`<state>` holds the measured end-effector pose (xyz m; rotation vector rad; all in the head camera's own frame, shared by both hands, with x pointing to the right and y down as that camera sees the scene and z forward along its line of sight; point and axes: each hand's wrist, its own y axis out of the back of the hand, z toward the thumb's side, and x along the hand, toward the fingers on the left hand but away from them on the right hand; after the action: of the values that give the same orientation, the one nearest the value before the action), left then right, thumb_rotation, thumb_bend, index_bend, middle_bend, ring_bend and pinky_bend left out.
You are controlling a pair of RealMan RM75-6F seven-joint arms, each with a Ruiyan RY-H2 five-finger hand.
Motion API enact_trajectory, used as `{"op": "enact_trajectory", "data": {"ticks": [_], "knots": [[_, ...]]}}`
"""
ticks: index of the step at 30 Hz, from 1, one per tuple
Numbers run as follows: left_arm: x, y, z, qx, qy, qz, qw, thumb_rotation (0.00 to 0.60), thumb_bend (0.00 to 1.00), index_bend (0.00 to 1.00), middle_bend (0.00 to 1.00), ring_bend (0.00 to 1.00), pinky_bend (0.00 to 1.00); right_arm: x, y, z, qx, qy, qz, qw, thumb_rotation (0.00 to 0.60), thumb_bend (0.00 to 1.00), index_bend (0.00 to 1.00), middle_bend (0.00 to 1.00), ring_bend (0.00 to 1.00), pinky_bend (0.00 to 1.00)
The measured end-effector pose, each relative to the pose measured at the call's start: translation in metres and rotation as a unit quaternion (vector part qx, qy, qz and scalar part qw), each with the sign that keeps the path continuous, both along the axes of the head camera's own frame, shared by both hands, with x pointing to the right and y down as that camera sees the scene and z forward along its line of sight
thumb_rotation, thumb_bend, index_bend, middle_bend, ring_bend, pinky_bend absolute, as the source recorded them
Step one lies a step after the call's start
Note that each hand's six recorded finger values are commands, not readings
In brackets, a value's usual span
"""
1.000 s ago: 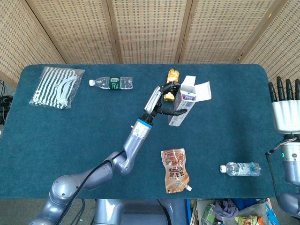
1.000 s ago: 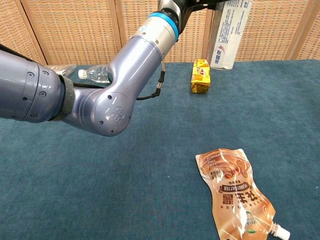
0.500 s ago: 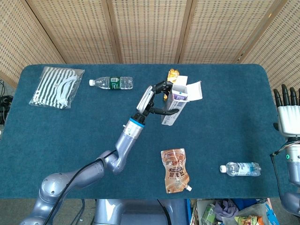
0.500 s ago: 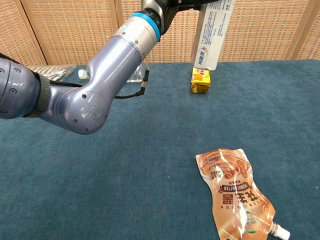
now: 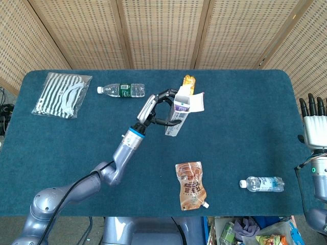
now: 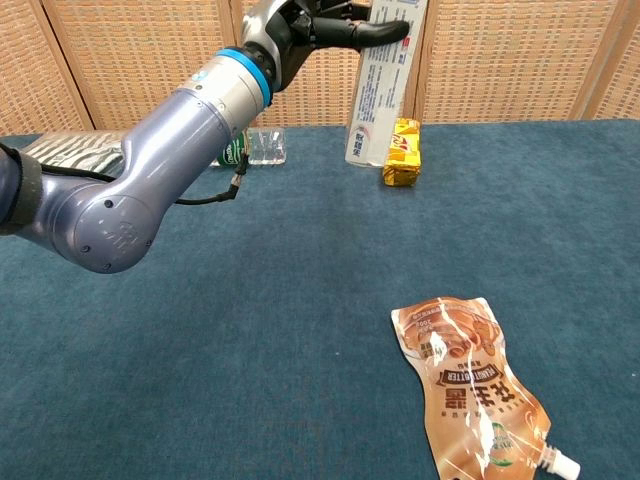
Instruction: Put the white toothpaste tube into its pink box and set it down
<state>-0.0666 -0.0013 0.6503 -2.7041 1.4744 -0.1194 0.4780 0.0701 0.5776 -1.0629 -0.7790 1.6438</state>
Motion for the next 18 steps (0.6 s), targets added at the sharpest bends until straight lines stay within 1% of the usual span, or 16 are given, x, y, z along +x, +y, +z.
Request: {"op": "enact_trajectory", "data": {"ticks": [4,9,11,14,18], "knots": [[-0.01,0.003,0.01,0.023,-0.048,0.021,0.9984,0.6,0.23,0.46,0.3,0.31,0.44,0.001,0.0,0.003,-0.002,-0.002,0.001,1.0,0.6,0.0,0.0,0.0,0.03,0.0],[-0.03,0.006,0.025,0.053,-0.113,0.043,0.9912,0.6,0.23,0.38,0.22,0.22,0.37,0.002,0.001,0.009,-0.007,-0.004,0.005,1.0,0.6,0.0,0.0,0.0,0.03,0.0],[-0.037,0.009,0.033,0.059,-0.141,0.057,0.9866,0.6,0.23,0.37,0.21,0.22,0.36,0.002,0.001,0.011,-0.009,-0.005,0.005,0.9999,0.6,0.0,0.0,0.0,0.03,0.0],[-0.046,0.015,0.046,0.067,-0.183,0.084,0.9772,0.6,0.23,0.37,0.21,0.22,0.36,0.003,0.001,0.014,-0.012,-0.005,0.006,0.9999,0.6,0.0,0.0,0.0,0.03,0.0],[-0.06,0.024,0.063,0.074,-0.238,0.12,0.9609,0.6,0.23,0.35,0.2,0.19,0.34,0.003,0.001,0.019,-0.015,-0.009,0.008,0.9998,0.6,0.0,0.0,0.0,0.03,0.0]]}}
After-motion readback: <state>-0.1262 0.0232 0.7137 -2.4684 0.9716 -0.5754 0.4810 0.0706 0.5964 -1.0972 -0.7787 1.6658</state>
